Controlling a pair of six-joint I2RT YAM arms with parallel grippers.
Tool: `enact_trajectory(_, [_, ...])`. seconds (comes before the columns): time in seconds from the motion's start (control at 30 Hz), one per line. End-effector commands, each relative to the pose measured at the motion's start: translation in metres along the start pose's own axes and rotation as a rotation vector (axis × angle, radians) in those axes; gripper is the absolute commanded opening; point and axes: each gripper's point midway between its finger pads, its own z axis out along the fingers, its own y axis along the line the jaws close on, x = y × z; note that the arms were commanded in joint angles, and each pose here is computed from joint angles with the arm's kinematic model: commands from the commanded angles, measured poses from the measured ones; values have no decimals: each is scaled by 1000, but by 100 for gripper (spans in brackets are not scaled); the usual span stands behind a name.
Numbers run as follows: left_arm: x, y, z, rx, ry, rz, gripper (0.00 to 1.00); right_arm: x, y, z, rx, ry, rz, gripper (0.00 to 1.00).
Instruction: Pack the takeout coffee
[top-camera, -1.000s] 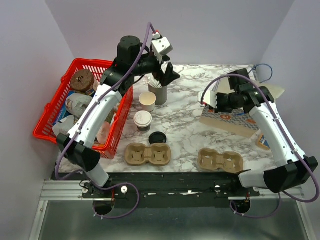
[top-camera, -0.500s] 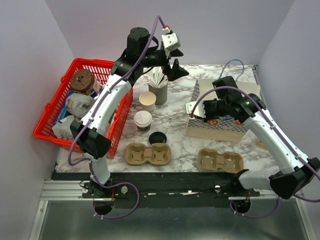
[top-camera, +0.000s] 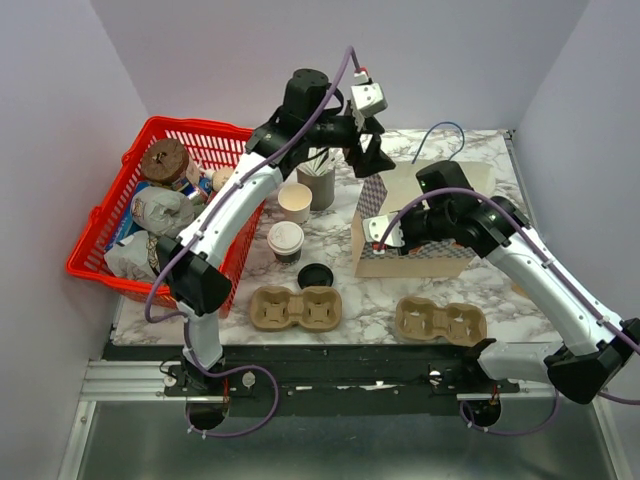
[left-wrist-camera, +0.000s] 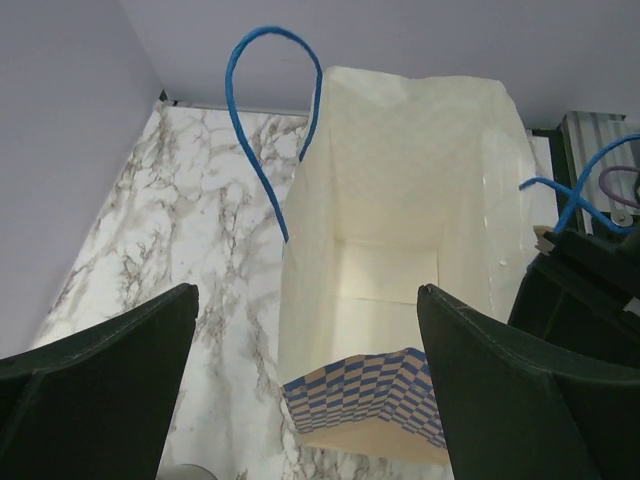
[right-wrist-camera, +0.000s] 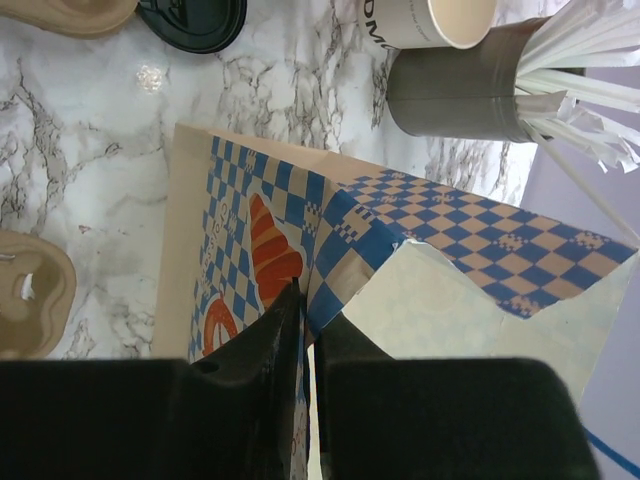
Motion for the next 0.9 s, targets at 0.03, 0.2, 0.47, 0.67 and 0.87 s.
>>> enact_trajectory(0.03, [38,13,30,-58,92,-46,96,-6,0,0,22,-14,-33,19])
enact_trajectory(0.2, [57,25,54,-68,124,-12,94,-6,8,0,13,-17,-40,20])
enact_trajectory(0.47, [74,28,71,-51,171,-21,80,-7,12,1,16,-22,-38,20])
enact_trajectory(0.67, [94,17,72,-8,222,-38,54,-5,12,2,34,-19,-36,20])
enact_trajectory(0.87, [106,10,74,35,248,-76,35,-3,8,3,47,-10,-31,20])
